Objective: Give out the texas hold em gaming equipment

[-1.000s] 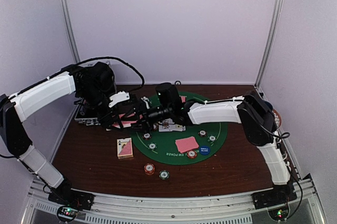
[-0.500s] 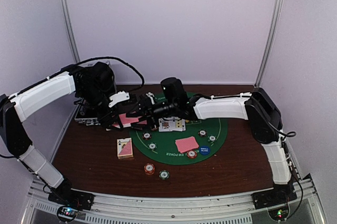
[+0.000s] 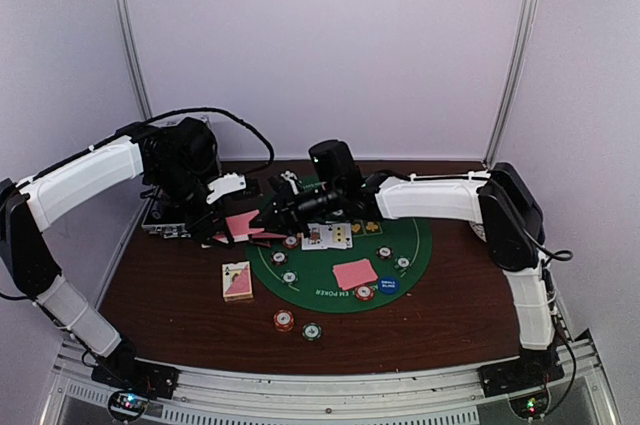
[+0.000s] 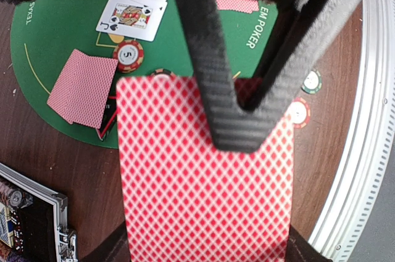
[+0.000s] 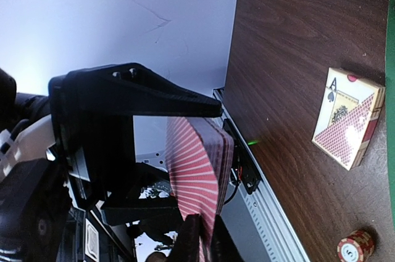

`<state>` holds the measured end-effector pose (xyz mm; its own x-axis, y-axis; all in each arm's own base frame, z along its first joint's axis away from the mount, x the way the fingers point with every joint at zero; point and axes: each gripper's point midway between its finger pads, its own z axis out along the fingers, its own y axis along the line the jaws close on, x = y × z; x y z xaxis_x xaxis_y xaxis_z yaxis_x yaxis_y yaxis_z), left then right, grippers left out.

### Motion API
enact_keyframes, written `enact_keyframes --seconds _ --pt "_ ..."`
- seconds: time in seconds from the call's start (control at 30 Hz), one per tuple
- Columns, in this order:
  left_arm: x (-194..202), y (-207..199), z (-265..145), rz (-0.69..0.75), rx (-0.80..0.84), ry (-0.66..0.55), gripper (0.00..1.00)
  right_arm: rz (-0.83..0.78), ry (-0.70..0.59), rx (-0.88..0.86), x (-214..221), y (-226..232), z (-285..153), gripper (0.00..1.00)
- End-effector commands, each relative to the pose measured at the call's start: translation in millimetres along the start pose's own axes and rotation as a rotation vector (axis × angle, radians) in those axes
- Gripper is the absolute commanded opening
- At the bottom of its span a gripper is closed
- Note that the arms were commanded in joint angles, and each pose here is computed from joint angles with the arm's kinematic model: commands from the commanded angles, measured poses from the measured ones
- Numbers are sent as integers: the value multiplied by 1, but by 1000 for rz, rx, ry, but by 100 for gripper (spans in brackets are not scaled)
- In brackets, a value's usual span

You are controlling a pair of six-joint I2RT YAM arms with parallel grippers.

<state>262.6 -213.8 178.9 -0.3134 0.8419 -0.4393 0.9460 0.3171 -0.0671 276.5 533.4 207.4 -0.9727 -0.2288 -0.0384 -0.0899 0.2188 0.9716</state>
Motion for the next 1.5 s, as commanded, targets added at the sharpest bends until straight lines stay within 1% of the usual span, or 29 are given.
enact_keyframes --seconds 0.0,0.07,0.2,0.27,0.3,0.37,0.4,0.47,0.5,0.57,0.67,0.7,0.8,0.83,0.87,0.9,0.93,1.03,1.13,1.23,1.47 --pt "-7 2 -8 22 -22 -41 0 -53 -17 -17 0 29 -26 3" --pt "-7 3 -7 22 -22 -40 0 -67 -29 -10 -4 32 -35 0" --pt "-6 2 -8 23 -23 -39 0 -80 -63 47 -14 27 -62 0" --pt "-7 3 -8 23 -26 -40 0 -122 -97 101 -25 23 -84 0" --pt "-7 3 -8 23 -25 -39 0 -145 -110 161 -28 17 -96 0" --pt "-7 2 -9 23 -23 -40 0 -214 -126 308 -34 3 -120 0" --pt "-7 2 -8 22 -22 -40 0 -219 -106 409 -29 -11 -132 0" --pt "-7 2 -9 22 -23 -38 0 -346 -124 644 -36 -24 -159 0" --pt "-6 2 -9 21 -23 -37 0 -425 -111 758 -38 -35 -171 0" --pt "-7 3 -9 22 -25 -38 0 -524 -119 957 -46 -53 -192 0" --pt "-7 2 -10 22 -24 -40 0 -727 -134 1274 -61 -69 -220 0" --pt "-7 2 -10 22 -23 -39 0 -801 -135 1411 -67 -73 -232 0" --pt "-6 2 -9 20 -23 -36 0 -1007 -70 1681 -73 -82 -237 0" --pt "-6 2 -9 20 -24 -36 0 -1072 -78 1755 -79 -81 -237 0" --pt "-7 2 -9 21 -23 -37 0 -1118 -33 1843 -78 -88 -240 0" --pt "-7 2 -9 20 -22 -37 0 -1163 -49 1903 -85 -89 -239 0" --pt "-7 2 -9 20 -21 -38 0 -1198 -34 1950 -87 -93 -237 0" --pt "-7 2 -9 19 -18 -37 0 -1255 -19 2029 -94 -104 -233 0" --pt "-8 2 -9 18 -19 -38 0 -1288 -9 2062 -100 -118 -227 0" --pt "-7 2 -9 19 -19 -37 0 -1311 21 2050 -103 -132 -218 0" --pt "-5 2 -10 18 -24 -32 0 -1334 45 2000 -102 -156 -204 0"
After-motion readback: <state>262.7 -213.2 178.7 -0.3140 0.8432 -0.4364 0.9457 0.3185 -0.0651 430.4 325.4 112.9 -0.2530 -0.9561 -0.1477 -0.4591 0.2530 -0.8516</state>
